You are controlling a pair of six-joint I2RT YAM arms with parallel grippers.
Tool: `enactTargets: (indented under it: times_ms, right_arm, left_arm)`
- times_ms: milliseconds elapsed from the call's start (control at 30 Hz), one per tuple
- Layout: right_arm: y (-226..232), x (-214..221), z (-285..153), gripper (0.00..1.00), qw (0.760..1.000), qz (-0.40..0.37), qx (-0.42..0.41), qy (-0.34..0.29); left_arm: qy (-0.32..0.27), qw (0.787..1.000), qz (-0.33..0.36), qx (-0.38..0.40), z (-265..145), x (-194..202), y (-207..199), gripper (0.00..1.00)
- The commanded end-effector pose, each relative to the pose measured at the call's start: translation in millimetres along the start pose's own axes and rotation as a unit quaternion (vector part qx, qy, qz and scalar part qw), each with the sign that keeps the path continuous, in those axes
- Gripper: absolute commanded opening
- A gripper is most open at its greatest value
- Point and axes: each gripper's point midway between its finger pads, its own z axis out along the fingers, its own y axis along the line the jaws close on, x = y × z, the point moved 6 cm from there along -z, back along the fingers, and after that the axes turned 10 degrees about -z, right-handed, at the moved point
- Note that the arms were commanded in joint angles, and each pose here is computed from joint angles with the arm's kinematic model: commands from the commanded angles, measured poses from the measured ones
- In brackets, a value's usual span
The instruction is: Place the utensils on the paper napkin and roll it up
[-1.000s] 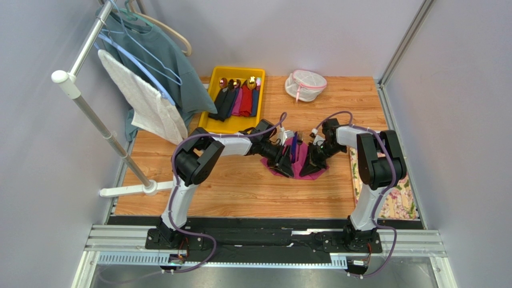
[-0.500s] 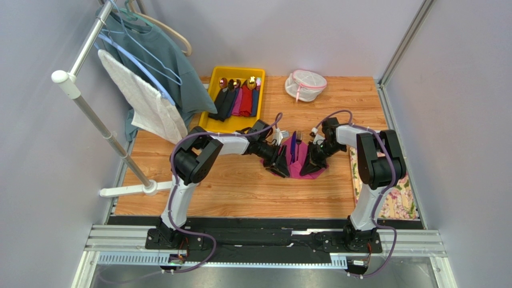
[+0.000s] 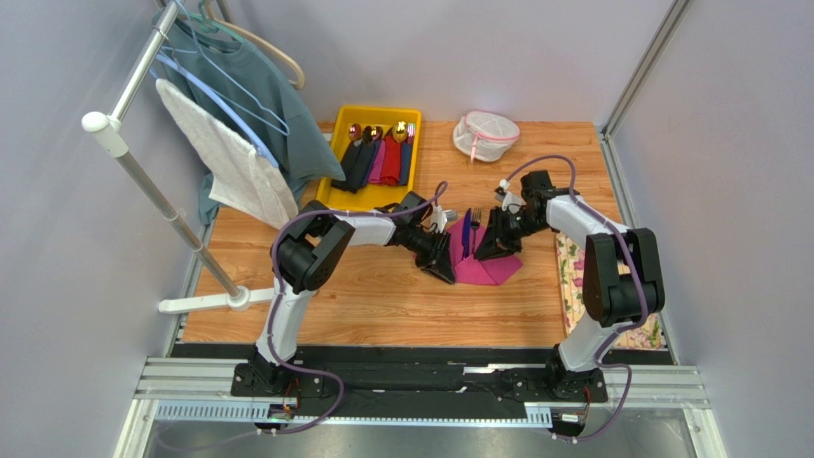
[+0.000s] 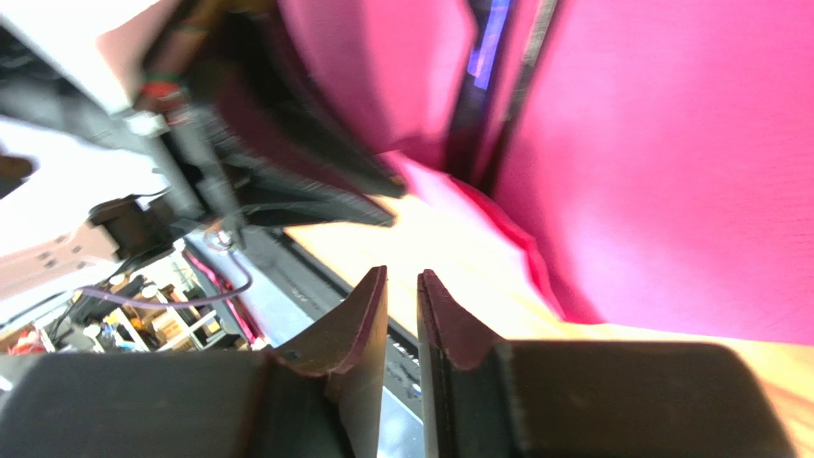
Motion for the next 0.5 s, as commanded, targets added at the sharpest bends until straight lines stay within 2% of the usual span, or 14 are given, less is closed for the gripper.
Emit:
enactTargets:
  times_ms: [0,67,200,467]
  right_arm:
    - [13.7,5.3,-5.1,0.16,0.999,-0.017,-0.042,-0.005]
    - [9.3,12.5,1.9,0.13,0.999,-0.009,-0.042,0.011]
    - [1.2,24.8,16.4,0.06,0.998,0.003,-0.041,0.039]
    - [-18.4,25.8,34.4,0.05,0.998,0.025,-0.014,0.056]
  left_arm:
    - [-0.002,1.000,-0.009,-0.008,1.0,-3.4,7.2,0.21]
    - [-0.001,1.000,-0.012,-0.010,1.7,-3.6,8.2,0.14]
    - [-0.001,1.000,-0.012,-0.011,1.8,-4.0,8.3,0.11]
    - [0.001,1.000,-0.018,-0.012,2.2,-3.5,10.3,0.04]
